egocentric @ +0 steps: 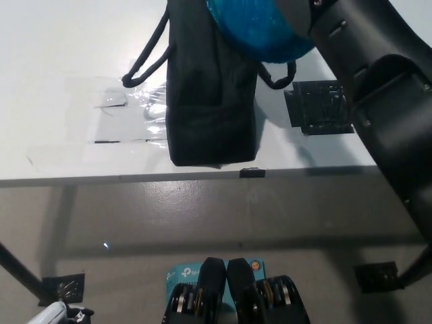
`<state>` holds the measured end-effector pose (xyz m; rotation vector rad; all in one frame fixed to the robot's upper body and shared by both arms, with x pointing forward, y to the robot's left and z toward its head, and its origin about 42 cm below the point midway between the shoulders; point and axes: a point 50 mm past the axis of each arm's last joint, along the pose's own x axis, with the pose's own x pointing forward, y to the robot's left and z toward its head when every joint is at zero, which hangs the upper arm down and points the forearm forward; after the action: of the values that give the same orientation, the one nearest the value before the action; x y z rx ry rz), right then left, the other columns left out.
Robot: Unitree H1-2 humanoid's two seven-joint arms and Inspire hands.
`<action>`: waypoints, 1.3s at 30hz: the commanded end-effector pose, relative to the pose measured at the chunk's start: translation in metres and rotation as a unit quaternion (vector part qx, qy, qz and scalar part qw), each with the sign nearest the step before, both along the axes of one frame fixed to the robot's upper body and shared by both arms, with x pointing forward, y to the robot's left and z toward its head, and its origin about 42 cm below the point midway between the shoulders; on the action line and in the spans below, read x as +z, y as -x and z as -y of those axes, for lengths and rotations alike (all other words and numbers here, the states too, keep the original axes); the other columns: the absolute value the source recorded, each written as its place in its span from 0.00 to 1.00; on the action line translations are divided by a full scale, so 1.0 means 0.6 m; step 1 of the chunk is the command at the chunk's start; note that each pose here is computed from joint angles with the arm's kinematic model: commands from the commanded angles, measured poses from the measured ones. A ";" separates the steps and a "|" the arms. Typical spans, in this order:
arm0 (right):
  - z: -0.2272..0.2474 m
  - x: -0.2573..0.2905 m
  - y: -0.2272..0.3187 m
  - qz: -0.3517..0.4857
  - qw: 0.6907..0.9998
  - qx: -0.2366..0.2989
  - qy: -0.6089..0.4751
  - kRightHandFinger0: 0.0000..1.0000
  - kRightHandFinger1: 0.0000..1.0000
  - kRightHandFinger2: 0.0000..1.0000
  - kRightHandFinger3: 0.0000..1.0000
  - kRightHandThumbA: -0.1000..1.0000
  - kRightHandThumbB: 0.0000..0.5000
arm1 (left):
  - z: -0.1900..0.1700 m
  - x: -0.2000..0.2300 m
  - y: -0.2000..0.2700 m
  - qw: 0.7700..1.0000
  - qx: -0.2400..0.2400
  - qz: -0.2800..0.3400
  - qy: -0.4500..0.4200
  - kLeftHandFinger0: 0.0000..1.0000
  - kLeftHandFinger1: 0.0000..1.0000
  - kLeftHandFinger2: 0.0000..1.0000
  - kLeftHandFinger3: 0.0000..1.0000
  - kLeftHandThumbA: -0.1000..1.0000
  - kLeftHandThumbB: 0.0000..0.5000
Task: The robot uses its right hand to pick up a stack of plates kept in the middle of the desk and put it inside a bag kept next to it
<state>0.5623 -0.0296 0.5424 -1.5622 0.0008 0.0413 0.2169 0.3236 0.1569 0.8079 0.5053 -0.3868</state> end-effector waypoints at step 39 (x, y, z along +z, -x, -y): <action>-0.060 0.107 0.035 0.035 0.992 0.010 -0.121 0.00 0.08 0.60 0.98 0.00 0.05 | 0.030 0.011 0.001 0.999 -0.037 -0.005 -0.019 0.68 0.71 0.77 0.84 0.00 0.00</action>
<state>0.5547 -0.0019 0.5647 -1.3049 0.0574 0.1063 0.2158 0.3077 0.1529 0.8462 0.5180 -0.4610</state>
